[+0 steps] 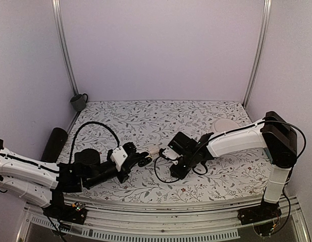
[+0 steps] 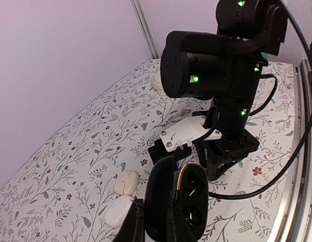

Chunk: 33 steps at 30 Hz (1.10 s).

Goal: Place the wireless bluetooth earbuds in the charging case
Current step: Pick up the right earbud from the center of the board.

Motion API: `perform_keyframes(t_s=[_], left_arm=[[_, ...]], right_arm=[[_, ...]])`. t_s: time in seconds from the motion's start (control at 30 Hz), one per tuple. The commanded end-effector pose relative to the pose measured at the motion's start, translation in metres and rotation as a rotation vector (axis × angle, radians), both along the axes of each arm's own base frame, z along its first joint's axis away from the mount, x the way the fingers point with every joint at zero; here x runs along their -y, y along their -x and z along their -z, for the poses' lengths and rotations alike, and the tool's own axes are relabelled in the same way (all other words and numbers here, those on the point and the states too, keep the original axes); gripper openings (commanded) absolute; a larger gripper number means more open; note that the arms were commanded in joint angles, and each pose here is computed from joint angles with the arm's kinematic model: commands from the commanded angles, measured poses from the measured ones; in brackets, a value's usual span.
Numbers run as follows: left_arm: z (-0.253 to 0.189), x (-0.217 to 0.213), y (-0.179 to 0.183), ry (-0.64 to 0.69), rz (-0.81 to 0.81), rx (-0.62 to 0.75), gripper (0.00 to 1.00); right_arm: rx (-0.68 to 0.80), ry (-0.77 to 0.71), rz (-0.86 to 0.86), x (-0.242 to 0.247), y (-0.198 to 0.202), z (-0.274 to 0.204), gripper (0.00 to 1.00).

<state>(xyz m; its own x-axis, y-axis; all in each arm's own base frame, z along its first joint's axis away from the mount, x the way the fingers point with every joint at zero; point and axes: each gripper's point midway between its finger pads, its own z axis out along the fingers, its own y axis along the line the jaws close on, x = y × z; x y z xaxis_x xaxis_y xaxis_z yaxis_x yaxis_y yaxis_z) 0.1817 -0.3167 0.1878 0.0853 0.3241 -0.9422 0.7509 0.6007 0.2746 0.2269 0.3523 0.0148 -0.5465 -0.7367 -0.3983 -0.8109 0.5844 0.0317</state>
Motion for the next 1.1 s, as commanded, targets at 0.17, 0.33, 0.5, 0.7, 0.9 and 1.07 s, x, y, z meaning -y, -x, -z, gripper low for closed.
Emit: perform_keyframes(t_s=[0.17, 0.33, 0.5, 0.7, 0.9, 1.07], left_arm=[[-0.013, 0.001, -0.003, 0.034, -0.012, 0.005, 0.0], [-0.013, 0.001, -0.004, 0.038, -0.017, 0.003, 0.0], [-0.015, 0.0, -0.006, 0.062, -0.021, -0.015, 0.0], [-0.014, -0.006, -0.015, 0.111, -0.041, -0.079, 0.0], [-0.011, -0.011, -0.021, 0.166, -0.039, -0.155, 0.0], [-0.006, -0.011, -0.025, 0.187, -0.031, -0.213, 0.0]], right_arm=[[-0.014, 0.075, -0.044, 0.007, 0.004, 0.017, 0.26], [-0.019, 0.071, -0.031, 0.008, 0.006, 0.017, 0.21], [-0.022, 0.008, 0.026, 0.001, 0.003, 0.008, 0.11], [0.035, -0.089, 0.122, -0.005, -0.01, -0.013, 0.09], [0.123, -0.244, 0.224, -0.01, -0.029, -0.053, 0.09], [0.201, -0.344, 0.284, -0.013, -0.043, -0.092, 0.09]])
